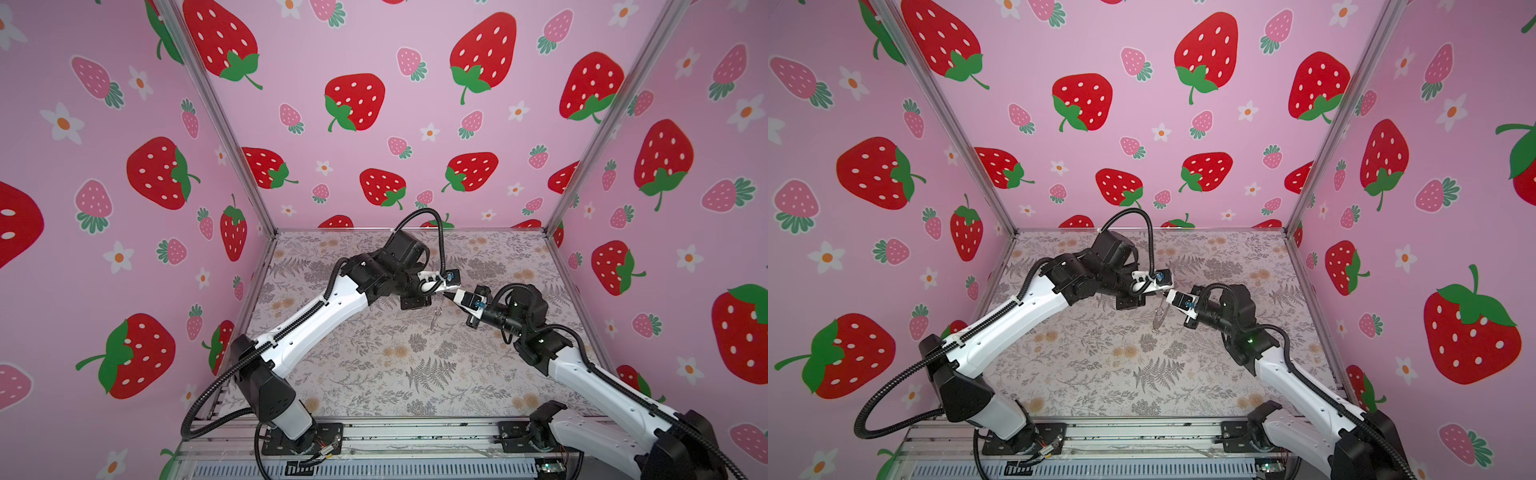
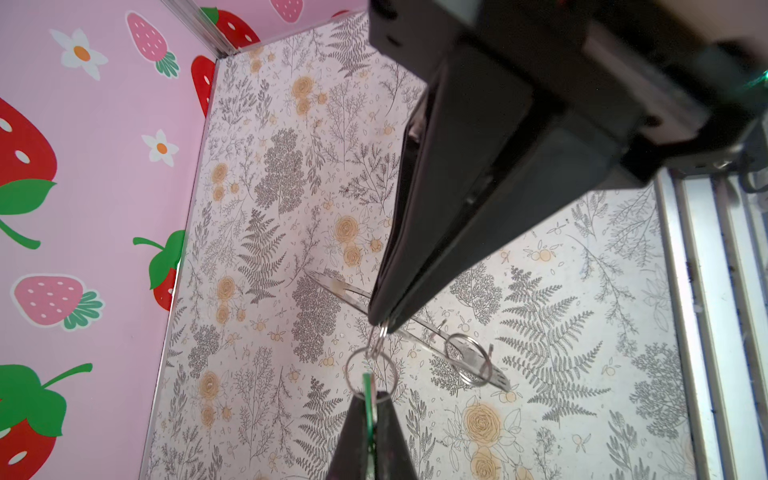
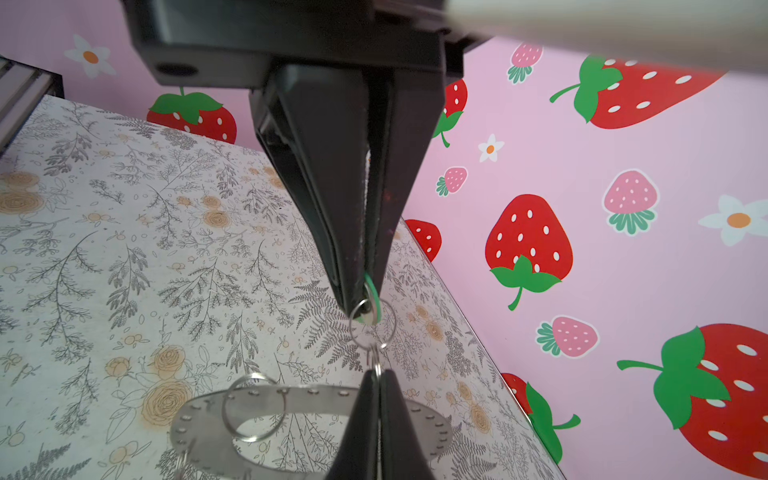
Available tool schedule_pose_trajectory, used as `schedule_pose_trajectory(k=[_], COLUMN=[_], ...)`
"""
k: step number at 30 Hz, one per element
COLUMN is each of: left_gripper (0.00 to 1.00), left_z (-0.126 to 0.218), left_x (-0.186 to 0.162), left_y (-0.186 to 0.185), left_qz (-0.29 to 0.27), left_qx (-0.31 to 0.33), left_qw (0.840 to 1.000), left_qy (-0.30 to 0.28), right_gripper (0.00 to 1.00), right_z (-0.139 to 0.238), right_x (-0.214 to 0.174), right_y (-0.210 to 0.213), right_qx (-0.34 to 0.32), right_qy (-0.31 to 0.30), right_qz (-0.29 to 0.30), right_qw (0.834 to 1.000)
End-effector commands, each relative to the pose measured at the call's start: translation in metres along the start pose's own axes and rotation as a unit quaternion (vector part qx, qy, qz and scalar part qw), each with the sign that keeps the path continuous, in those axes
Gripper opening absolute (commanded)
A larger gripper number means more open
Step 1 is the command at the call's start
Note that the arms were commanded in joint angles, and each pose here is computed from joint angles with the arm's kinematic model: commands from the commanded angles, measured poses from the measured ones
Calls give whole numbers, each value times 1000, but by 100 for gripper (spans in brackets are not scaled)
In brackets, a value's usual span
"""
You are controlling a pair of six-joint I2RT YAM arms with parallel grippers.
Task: Put the keys on the keyring
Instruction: 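Open the right gripper and pull it back from the plate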
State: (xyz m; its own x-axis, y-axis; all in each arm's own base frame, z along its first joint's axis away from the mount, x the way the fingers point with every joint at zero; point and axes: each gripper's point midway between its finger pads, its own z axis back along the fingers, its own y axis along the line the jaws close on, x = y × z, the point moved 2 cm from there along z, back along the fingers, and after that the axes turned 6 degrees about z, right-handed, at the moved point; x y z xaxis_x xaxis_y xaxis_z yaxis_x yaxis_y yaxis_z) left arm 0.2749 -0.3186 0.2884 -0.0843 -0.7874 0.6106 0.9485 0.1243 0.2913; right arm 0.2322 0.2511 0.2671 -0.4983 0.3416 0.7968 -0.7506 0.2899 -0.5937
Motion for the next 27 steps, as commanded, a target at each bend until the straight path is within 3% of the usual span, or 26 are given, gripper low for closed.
schedule_pose_trajectory(k=[1,5,8,13,18,22,27], left_gripper=[0,0,0,0,0,0,0], left_z=[6,-9,-24,-58,-82,-102,-135], left_x=[1,-3,0,19,53,57,10], left_y=[4,3,-3,-9,4,15,21], left_qz=[-4,33,53,65,105,172,226], left_qx=[2,-17,-32,-36,-10,-4,-12], left_qw=[1000,999,997,996,994,985,973], left_qy=[17,39,43,50,40,28,43], right_gripper=[22,33,34,43,44,43,44], right_z=[7,24,47,97,127,127,118], right_x=[-11,-28,-44,-74,-84,-83,-82], right_y=[7,3,-14,-54,-78,-86,-86], right_qx=[-20,-76,-150,-317,-384,-374,-345], right_qy=[-5,14,56,153,197,205,204], right_qz=[-11,-19,-17,-15,-11,-4,-1], right_qw=[1000,997,987,936,902,904,916])
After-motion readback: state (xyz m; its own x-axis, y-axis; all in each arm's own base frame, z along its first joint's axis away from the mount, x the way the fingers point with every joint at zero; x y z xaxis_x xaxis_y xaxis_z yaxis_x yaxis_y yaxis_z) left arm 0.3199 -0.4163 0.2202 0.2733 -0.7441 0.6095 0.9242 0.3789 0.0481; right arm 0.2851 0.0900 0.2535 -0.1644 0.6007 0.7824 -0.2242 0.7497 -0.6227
